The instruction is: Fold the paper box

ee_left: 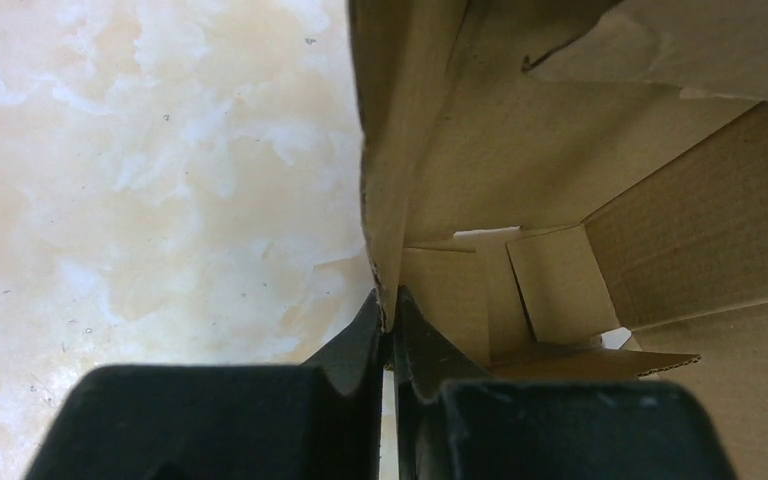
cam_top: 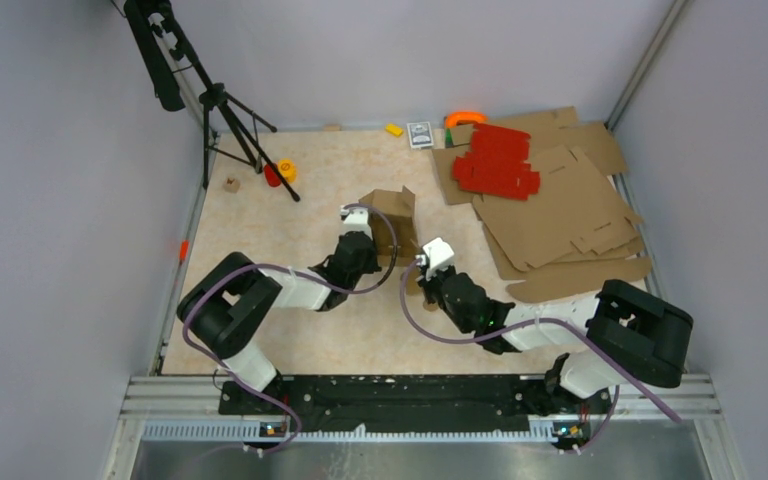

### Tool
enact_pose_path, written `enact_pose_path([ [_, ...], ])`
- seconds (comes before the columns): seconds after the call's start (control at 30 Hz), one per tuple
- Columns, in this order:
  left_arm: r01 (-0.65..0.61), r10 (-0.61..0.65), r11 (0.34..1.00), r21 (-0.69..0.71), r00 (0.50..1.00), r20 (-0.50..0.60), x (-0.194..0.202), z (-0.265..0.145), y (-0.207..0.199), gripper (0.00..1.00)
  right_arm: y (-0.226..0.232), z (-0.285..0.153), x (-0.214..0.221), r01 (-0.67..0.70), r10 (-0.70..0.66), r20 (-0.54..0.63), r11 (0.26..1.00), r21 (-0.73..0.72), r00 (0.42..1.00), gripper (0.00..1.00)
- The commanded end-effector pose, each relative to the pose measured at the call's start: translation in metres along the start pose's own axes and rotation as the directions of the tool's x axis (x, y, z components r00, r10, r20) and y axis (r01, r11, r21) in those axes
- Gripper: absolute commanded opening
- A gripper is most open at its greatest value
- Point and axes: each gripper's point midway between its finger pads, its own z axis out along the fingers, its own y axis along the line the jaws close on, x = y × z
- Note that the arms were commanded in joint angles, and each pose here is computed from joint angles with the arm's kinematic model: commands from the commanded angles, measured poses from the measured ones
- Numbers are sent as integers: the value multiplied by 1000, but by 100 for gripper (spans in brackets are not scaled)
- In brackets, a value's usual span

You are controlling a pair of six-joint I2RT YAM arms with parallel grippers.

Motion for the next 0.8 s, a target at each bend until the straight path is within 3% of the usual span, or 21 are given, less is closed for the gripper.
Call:
enact_pose_path([
  [0.0, 12, -16, 997, 72, 998, 56, -19, -2, -17, 6, 2, -11, 53, 18, -23, -168, 999, -29, 985, 0],
  [0.1, 5, -8, 996, 87, 999, 35, -11, -6, -16, 12, -4, -12, 57, 7, -7, -167, 1000, 2, 986, 0],
  [0.2, -14, 13, 995, 101, 1000, 14, -8, -10, -17, 28, -8, -13, 61, 12, -8, -184, 1000, 24, 983, 0],
  [0.47, -74, 75, 991, 114, 997, -2, -15, -14, -19, 47, -8, -14, 59, 28, -25, -184, 999, 17, 983, 0],
  [0.77, -66, 60, 971, 231, 998, 34, -32, -19, -24, 49, -8, -14, 57, 65, -63, -196, 998, 3, 979, 0],
])
